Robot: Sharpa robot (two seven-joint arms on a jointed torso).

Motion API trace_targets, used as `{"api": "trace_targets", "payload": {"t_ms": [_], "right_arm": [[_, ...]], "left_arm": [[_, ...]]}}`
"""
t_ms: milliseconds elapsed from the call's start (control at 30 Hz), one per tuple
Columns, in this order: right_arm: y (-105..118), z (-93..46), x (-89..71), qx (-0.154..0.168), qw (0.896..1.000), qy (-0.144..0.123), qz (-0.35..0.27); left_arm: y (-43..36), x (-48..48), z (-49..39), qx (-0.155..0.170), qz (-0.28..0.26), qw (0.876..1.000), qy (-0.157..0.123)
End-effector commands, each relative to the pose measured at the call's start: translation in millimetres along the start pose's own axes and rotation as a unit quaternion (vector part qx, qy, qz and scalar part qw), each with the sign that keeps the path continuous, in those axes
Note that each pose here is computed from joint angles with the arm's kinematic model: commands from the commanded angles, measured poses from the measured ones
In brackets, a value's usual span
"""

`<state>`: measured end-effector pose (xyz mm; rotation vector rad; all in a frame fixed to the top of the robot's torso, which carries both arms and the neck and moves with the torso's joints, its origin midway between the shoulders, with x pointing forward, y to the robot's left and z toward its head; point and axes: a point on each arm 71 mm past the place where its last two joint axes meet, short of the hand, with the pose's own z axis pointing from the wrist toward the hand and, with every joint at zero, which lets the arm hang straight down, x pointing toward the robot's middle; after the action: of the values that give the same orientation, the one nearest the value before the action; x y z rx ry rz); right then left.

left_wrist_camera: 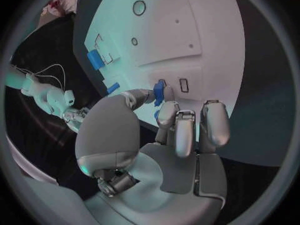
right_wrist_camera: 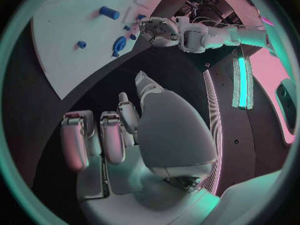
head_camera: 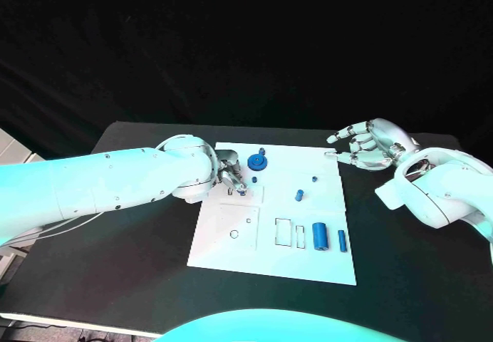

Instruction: Assemble the parts on the task board

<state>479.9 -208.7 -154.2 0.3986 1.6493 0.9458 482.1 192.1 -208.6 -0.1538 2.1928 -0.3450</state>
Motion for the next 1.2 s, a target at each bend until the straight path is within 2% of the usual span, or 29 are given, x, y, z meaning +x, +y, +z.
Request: {"api": "trace_targets", "payload": {"t_ms": [33,300,800,1200], "right_arm": [[-0.1,-0.5,1.3,-0.004,1.000,0.007,0.000],[-2.3,-1.2,2.2,-0.002,1.000,0.008,0.000],[-6.2,-2.2,3.9,0.002,1.000,0.010,0.001],[-7.0,-2.5,4.6,0.002,1.000,0.010,0.001]], "left_arm": [[-0.9,-3.6,-2.3,0.007,-0.036,0.999,-0.030],[2.4,-1.7,-5.5,0.009,-0.045,0.998,-0.038],[9.7,18.0,-0.8,0.014,-0.038,0.998,-0.042],[6.9,21.3,1.0,0.029,-0.024,0.998,-0.057]]}}
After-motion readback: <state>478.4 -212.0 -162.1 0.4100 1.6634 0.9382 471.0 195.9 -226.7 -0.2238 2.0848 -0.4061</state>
